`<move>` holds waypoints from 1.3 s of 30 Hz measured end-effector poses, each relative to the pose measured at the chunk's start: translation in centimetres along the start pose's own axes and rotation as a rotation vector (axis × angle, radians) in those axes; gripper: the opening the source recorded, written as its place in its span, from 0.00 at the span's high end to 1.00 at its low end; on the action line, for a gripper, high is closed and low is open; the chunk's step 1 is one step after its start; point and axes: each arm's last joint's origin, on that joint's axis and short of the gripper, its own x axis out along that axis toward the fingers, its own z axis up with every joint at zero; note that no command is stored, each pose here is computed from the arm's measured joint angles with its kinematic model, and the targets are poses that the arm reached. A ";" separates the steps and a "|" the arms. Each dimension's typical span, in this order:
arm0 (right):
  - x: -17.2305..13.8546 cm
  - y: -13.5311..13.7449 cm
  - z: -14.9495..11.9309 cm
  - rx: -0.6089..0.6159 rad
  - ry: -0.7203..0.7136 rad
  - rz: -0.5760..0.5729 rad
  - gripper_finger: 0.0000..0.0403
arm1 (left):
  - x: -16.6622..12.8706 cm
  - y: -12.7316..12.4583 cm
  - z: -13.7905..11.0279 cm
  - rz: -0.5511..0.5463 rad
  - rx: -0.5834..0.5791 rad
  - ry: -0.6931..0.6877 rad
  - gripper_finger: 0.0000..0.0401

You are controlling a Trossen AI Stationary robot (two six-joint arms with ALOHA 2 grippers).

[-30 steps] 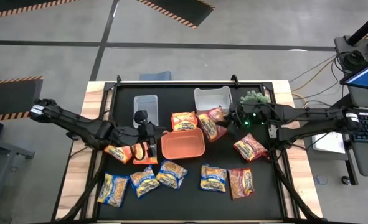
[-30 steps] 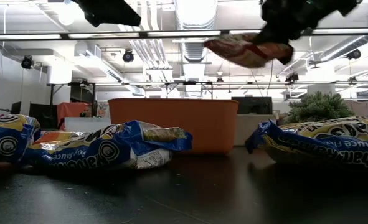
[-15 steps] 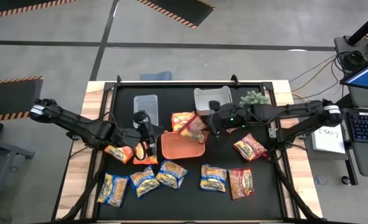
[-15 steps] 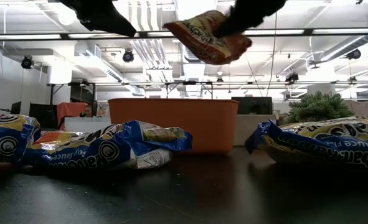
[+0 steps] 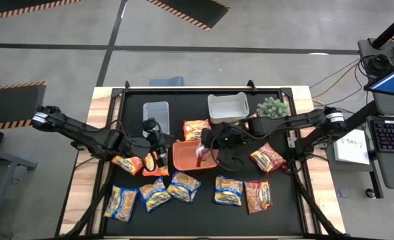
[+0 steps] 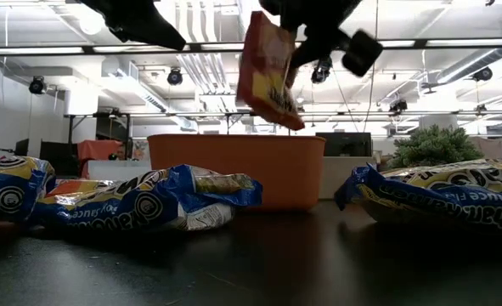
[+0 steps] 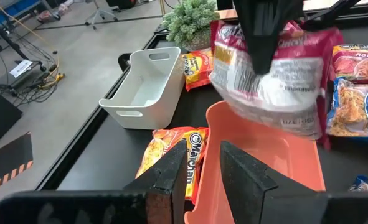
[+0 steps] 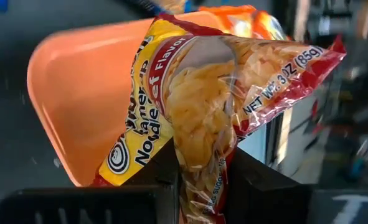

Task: Sort Maruchan noodles
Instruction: Put the red noodle packet into the orange bin

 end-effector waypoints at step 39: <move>5.1 2.3 -0.2 -0.294 0.027 0.195 0.85 | 10.5 -6.6 -3.4 -0.081 0.275 0.117 0.81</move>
